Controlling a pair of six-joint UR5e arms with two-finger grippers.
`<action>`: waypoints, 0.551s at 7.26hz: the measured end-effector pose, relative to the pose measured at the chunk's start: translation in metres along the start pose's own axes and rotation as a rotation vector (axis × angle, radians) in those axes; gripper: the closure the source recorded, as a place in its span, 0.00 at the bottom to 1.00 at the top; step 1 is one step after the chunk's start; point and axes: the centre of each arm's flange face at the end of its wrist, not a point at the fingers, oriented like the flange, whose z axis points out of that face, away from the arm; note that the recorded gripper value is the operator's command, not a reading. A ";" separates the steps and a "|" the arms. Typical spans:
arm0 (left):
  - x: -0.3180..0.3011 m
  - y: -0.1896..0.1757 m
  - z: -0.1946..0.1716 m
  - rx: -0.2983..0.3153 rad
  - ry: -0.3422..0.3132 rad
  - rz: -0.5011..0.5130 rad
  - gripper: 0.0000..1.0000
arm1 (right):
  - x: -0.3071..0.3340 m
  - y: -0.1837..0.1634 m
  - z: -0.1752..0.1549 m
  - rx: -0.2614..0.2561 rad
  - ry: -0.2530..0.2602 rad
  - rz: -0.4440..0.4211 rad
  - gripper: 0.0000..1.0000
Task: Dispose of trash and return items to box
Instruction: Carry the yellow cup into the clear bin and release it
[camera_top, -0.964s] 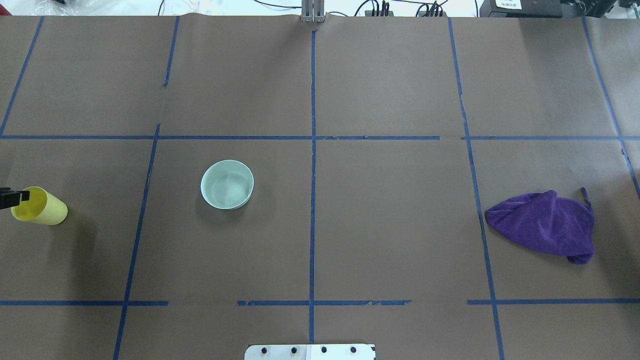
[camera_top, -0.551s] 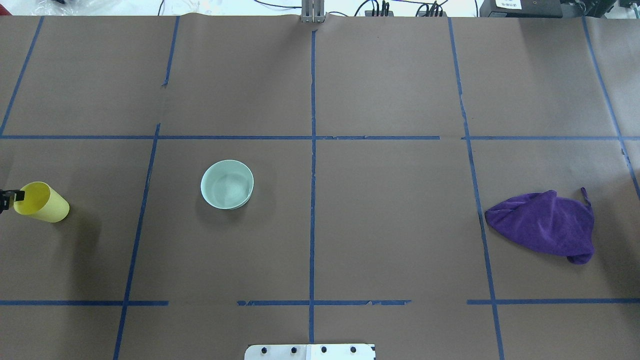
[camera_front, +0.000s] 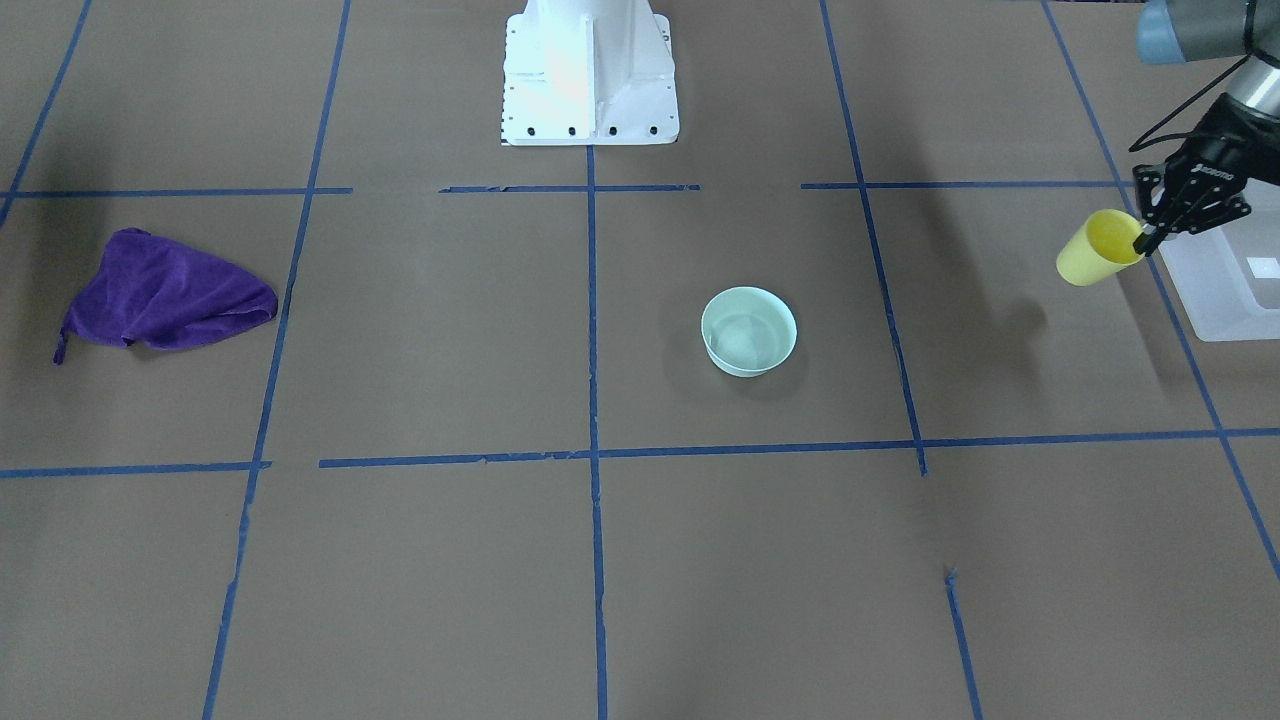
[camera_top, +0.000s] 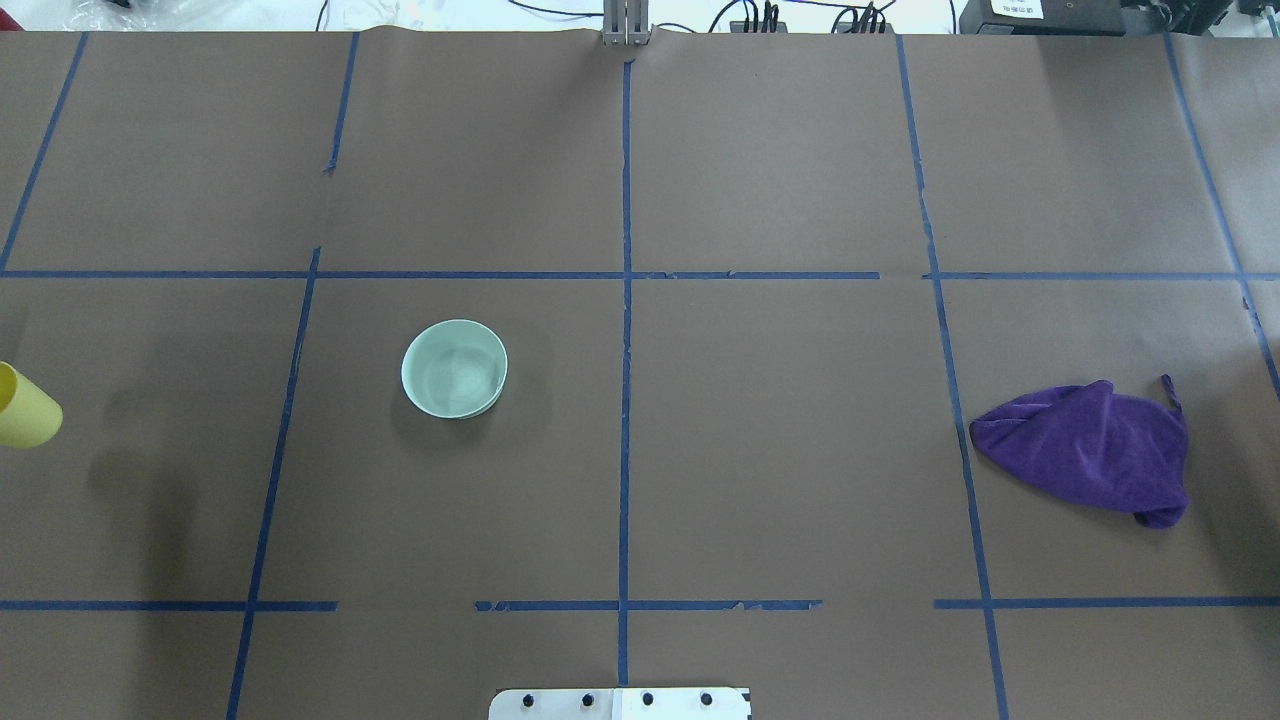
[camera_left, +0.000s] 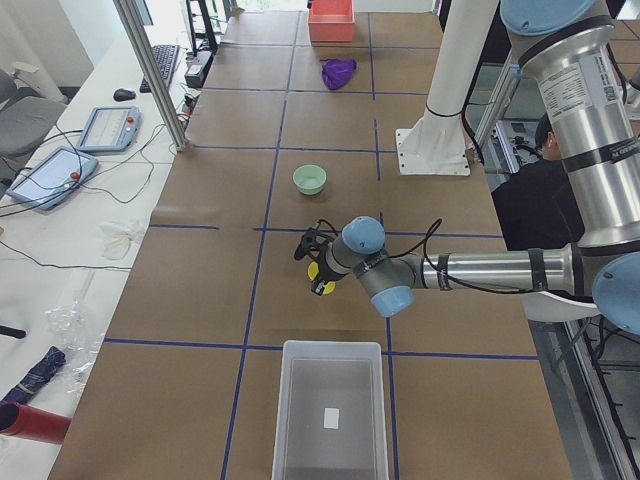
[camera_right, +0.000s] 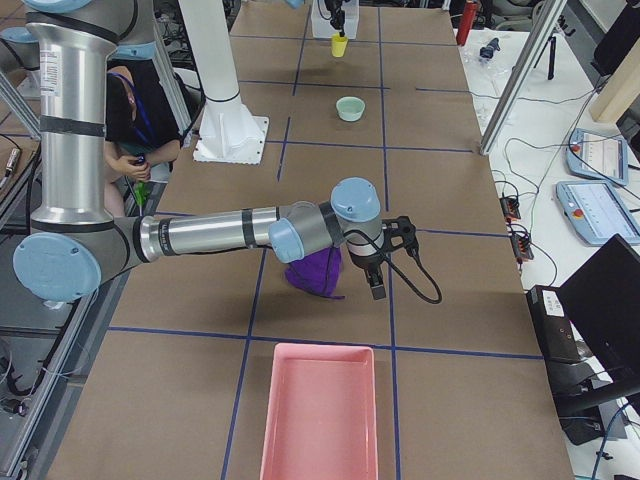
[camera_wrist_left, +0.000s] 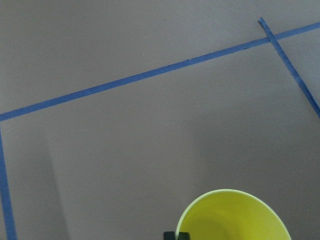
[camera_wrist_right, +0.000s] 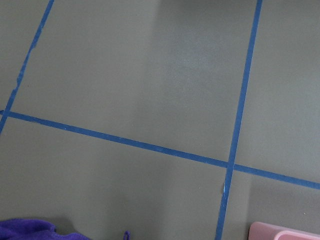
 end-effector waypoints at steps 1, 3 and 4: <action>-0.031 0.000 -0.025 -0.010 -0.029 0.050 1.00 | 0.000 0.000 0.000 0.000 0.000 0.000 0.00; -0.102 -0.005 -0.073 -0.054 -0.136 0.154 1.00 | 0.000 0.000 0.000 0.000 0.000 0.000 0.00; -0.136 -0.008 -0.093 -0.084 -0.176 0.200 1.00 | 0.000 0.000 0.000 0.000 0.000 0.000 0.00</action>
